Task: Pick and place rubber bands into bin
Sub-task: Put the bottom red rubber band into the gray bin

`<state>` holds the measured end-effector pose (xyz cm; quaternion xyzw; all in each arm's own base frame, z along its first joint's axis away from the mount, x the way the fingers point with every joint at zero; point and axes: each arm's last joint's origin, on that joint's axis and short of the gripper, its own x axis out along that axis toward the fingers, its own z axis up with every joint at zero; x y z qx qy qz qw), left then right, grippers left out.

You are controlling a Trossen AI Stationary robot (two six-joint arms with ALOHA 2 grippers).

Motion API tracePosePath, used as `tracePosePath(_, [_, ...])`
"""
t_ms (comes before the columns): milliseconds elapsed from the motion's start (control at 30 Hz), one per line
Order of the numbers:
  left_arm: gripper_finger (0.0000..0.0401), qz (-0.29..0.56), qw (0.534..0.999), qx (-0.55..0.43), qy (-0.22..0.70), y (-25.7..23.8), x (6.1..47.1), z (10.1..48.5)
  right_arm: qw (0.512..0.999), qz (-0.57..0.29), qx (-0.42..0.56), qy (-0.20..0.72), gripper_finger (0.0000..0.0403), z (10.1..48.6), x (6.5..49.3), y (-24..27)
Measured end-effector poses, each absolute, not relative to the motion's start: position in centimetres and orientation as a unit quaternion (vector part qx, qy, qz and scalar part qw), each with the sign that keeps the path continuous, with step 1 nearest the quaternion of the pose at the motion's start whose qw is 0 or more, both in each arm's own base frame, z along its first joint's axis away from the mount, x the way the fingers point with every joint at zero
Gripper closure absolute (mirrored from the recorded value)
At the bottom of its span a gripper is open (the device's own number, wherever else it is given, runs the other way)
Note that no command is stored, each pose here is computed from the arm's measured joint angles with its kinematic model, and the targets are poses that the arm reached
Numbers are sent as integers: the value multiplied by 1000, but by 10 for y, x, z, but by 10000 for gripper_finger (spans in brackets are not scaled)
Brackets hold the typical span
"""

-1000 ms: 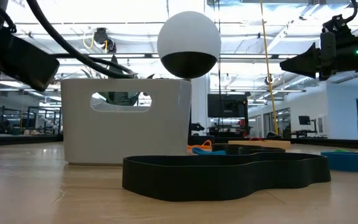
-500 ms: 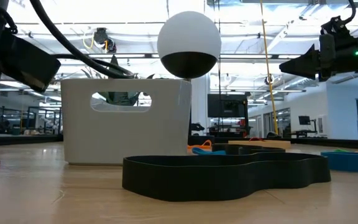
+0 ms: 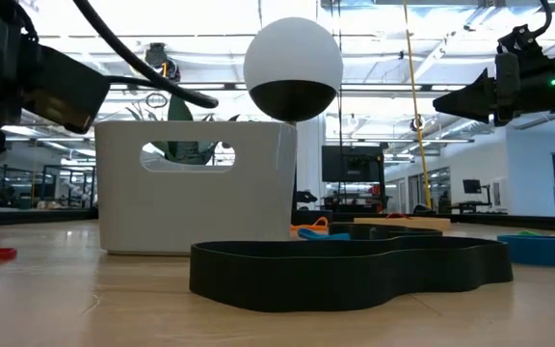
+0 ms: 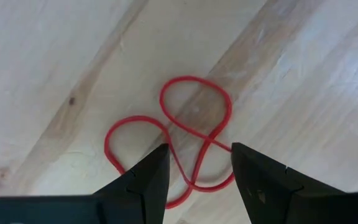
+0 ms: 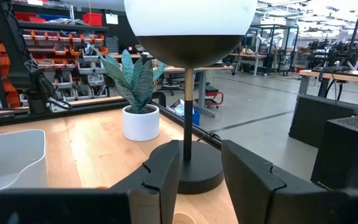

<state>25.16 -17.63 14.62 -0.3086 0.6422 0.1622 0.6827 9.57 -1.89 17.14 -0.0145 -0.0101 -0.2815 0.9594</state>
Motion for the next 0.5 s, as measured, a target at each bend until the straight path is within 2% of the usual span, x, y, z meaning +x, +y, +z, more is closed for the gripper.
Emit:
tracePosePath(133, [224, 156, 686, -296, 646, -176, 251, 146, 959, -281, -14, -10, 289, 171, 96, -19])
tracePosePath(500, [224, 182, 650, -296, 676, -173, 251, 135, 959, -281, -14, -10, 289, 171, 96, -19])
